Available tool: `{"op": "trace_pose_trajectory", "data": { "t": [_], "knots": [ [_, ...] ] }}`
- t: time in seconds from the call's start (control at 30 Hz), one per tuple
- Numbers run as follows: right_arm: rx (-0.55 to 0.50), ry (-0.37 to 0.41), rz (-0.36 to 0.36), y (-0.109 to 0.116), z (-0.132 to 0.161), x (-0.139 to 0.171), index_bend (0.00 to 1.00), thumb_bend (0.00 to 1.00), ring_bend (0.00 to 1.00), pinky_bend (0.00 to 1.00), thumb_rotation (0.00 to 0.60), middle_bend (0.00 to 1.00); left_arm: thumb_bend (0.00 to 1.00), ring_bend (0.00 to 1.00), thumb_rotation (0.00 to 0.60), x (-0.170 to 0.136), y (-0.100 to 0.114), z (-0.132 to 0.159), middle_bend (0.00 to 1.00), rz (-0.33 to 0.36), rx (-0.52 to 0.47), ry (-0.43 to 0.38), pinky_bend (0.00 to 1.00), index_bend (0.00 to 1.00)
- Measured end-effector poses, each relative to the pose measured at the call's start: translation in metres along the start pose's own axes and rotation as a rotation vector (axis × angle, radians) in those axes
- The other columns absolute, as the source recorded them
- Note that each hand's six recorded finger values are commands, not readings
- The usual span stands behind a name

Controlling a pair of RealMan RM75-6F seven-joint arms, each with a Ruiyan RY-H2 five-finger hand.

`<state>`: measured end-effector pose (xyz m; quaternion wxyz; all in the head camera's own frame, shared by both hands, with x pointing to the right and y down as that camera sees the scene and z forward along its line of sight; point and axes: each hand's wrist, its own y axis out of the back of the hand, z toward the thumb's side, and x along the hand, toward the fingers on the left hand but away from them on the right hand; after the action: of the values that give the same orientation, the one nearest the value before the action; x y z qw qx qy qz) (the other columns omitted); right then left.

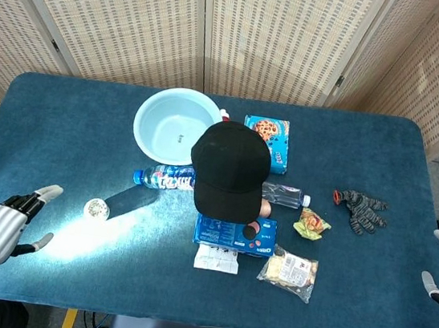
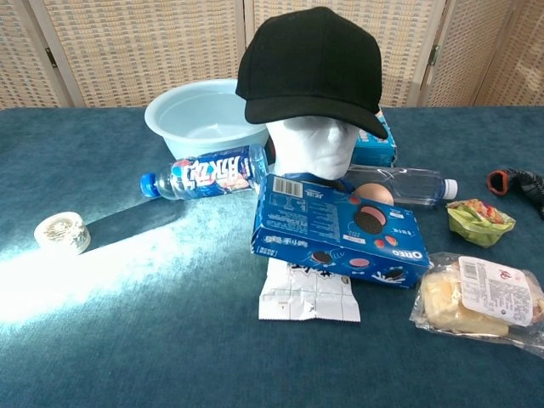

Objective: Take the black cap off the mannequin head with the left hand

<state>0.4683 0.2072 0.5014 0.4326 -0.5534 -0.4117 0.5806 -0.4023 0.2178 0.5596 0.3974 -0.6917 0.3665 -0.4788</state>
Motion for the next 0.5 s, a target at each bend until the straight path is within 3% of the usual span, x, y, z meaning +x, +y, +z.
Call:
{"op": "trace_pose_trajectory", "data": {
  "t": [0.13, 0.23, 0.4, 0.5],
  "knots": [
    [0.005, -0.001, 0.001, 0.002, 0.001, -0.001, 0.22, 0.26, 0.25, 0.31, 0.600, 0.31, 0.20, 0.40, 0.600, 0.019, -0.002, 0.011, 0.24, -0.017, -0.024, -0.075, 0.43, 0.18],
    [0.006, -0.005, 0.005, 0.002, 0.000, -0.001, 0.22, 0.26, 0.25, 0.31, 0.600, 0.31, 0.20, 0.49, 0.600, 0.036, -0.003, 0.021, 0.33, -0.023, -0.036, -0.134, 0.49, 0.19],
    [0.007, -0.017, 0.008, 0.002, -0.002, 0.001, 0.22, 0.26, 0.25, 0.31, 0.600, 0.31, 0.20, 0.74, 0.600, 0.063, -0.005, 0.040, 0.67, -0.009, -0.078, -0.240, 0.80, 0.22],
    [0.010, -0.023, 0.012, 0.001, -0.003, 0.001, 0.22, 0.26, 0.25, 0.31, 0.600, 0.31, 0.20, 0.85, 0.600, 0.079, -0.007, 0.054, 0.81, 0.009, -0.099, -0.313, 0.94, 0.26]
  ]
}}
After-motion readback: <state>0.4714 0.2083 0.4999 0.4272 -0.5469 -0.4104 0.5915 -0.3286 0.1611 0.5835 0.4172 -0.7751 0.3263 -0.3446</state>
